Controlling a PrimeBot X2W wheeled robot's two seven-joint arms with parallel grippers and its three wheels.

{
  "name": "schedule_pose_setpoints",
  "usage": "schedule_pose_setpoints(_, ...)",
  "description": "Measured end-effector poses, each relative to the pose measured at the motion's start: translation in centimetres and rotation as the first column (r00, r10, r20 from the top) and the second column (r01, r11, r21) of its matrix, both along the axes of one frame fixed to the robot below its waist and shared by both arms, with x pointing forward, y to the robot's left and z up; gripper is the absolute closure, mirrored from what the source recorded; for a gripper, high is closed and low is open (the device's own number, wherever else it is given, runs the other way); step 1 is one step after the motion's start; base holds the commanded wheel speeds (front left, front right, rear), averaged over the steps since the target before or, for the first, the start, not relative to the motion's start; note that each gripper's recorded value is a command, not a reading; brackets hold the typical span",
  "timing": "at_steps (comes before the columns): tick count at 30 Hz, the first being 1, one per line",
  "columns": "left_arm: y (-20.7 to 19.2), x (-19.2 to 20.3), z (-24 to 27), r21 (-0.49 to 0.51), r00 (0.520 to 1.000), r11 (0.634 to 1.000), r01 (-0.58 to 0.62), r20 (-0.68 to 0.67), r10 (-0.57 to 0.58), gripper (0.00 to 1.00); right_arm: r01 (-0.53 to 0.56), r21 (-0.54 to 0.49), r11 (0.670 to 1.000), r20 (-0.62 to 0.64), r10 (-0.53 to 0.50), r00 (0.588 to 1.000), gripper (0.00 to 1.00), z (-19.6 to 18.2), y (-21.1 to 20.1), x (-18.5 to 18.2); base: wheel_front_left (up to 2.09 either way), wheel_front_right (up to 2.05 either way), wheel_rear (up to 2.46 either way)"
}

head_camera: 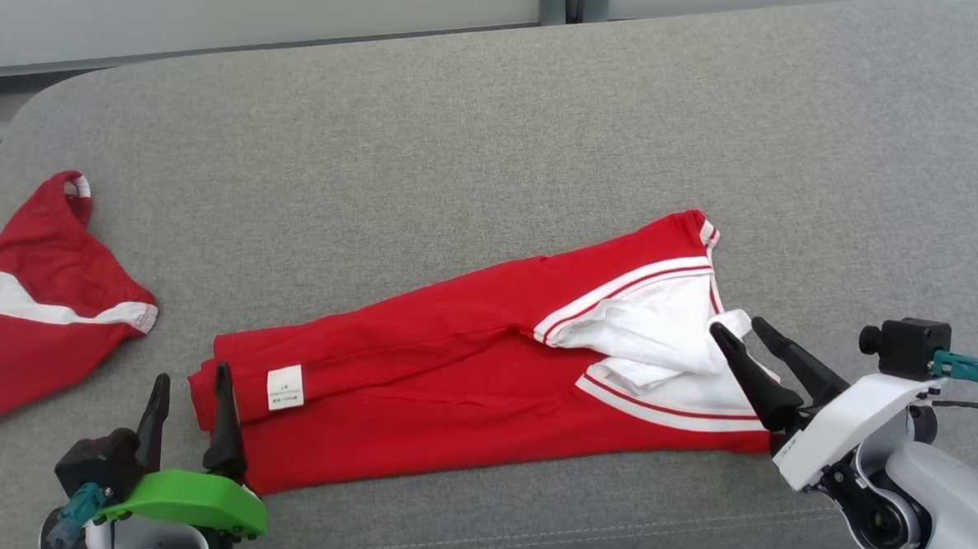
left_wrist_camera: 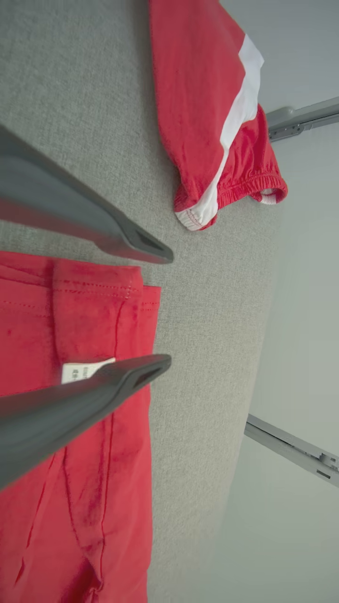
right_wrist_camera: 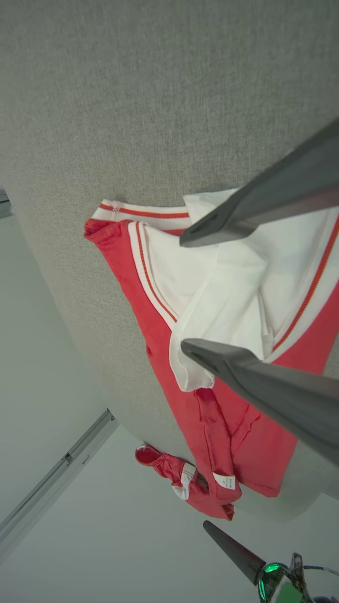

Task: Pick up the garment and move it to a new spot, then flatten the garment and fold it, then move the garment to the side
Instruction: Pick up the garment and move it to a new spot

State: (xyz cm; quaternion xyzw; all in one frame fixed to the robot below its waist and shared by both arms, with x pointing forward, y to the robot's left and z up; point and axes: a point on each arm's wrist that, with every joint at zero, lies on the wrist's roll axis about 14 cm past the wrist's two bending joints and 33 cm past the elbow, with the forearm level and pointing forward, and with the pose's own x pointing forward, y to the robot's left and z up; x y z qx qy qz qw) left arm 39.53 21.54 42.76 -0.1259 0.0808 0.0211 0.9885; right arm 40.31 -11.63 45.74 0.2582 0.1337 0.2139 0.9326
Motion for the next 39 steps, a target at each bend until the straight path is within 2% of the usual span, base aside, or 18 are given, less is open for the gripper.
schedule_pose_setpoints(10,-0.1,-1.0,2.4,0.049,0.997,0.999,-0.012,0.080,0.008,0.00,0.017,-0.031,0.999,0.037,-0.016,0.999,0.00,0.5,-0.4,0.1,0.00,0.00,0.00)
schedule_pose_setpoints(21,1.0,-3.3,5.1,0.140,0.987,0.989,-0.049,0.160,0.026,0.00,0.084,-0.140,0.986,0.052,-0.078,0.996,0.00,-0.7,-2.2,0.6,0.00,0.00,0.00)
schedule_pose_setpoints(28,1.1,-4.4,5.5,0.158,0.985,0.986,-0.061,0.171,0.033,0.00,0.116,-0.195,0.974,0.057,-0.107,0.993,0.00,-1.3,-2.7,1.6,0.00,0.00,0.00)
schedule_pose_setpoints(39,0.9,-5.0,5.4,0.163,0.985,0.985,-0.060,0.168,0.033,0.00,0.069,-0.289,0.955,-0.006,-0.074,0.997,0.00,-2.2,-1.3,4.2,0.00,0.00,0.00)
